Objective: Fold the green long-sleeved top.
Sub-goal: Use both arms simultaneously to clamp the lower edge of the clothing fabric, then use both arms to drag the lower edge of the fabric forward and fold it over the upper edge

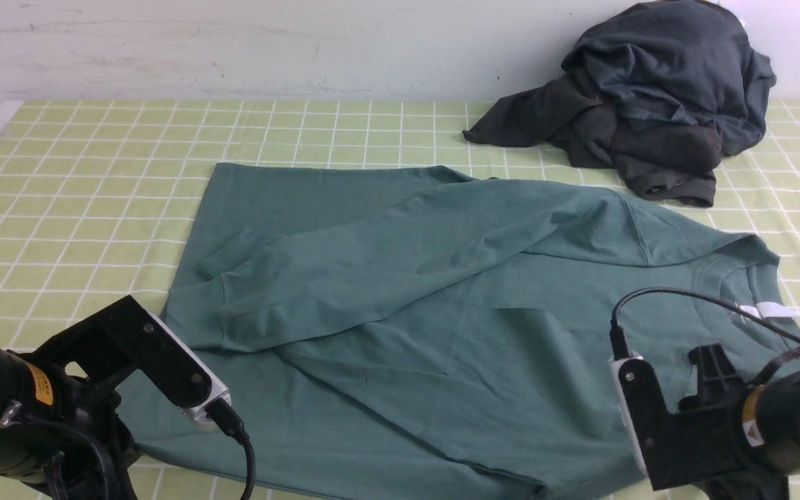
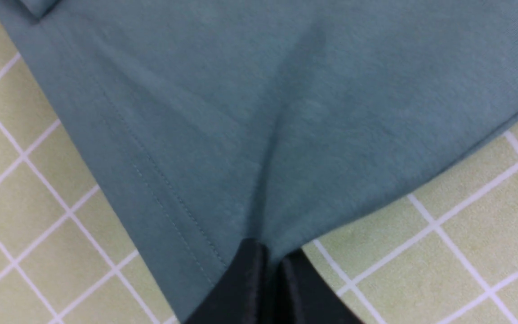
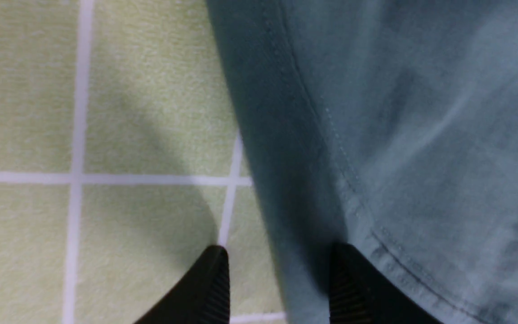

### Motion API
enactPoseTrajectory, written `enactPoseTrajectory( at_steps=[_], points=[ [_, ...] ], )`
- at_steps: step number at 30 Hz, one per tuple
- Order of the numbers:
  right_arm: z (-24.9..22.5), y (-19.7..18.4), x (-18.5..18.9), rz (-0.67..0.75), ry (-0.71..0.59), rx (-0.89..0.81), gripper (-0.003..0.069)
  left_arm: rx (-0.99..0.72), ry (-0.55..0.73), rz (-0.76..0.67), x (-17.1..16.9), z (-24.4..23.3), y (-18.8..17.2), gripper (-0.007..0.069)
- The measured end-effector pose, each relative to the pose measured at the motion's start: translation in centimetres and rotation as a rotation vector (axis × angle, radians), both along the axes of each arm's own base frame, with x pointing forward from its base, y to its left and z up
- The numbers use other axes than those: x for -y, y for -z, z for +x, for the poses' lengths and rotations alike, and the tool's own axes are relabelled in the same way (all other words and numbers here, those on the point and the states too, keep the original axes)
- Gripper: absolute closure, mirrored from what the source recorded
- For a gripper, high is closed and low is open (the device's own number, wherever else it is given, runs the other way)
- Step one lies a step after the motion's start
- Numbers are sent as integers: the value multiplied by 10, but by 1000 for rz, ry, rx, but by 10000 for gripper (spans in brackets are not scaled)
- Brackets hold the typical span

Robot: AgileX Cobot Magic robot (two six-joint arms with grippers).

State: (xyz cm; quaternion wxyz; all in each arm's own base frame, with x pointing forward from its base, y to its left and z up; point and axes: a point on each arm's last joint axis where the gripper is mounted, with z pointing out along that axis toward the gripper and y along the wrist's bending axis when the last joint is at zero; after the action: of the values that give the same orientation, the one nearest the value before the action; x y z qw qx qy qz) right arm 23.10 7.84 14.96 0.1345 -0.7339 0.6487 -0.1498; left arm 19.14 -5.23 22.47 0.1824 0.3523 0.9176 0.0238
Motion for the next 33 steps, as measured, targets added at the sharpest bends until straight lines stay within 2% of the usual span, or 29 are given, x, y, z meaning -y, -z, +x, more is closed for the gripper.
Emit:
enactPoseTrajectory(
  at_steps=[5, 10, 14, 17, 21, 24, 25, 28, 29, 33],
  points=[
    [11, 5, -3, -27, -41, 51, 436, 0, -3, -1, 0, 0, 0, 619],
    [11, 1, -2, 20, 77, 70, 543, -5, -14, -18, 1, 0, 0, 619],
    [4, -18, 3, 64, 167, 112, 641, -9, -21, -33, 2, -1, 0, 619],
    [0, -29, 5, 86, 198, 136, 659, -12, -27, -41, 3, -1, 0, 619],
    [-8, -46, 9, 105, 241, 166, 661, -29, -115, -87, 5, 1, -9, 619],
    [0, -66, 10, 123, 317, 192, 661, 9, -281, -162, 2, 17, -37, 619],
    [3, -69, 10, 129, 322, 200, 661, 13, -299, -170, 1, 18, -39, 619],
    [34, -92, 11, 184, 386, 277, 661, 111, -425, -242, -7, 52, -71, 619],
    [35, -90, 11, 183, 390, 274, 661, 107, -426, -241, -7, 53, -70, 619],
    [101, -105, 14, 254, 443, 372, 662, 264, -470, -293, -13, 127, -100, 619]
  ],
)
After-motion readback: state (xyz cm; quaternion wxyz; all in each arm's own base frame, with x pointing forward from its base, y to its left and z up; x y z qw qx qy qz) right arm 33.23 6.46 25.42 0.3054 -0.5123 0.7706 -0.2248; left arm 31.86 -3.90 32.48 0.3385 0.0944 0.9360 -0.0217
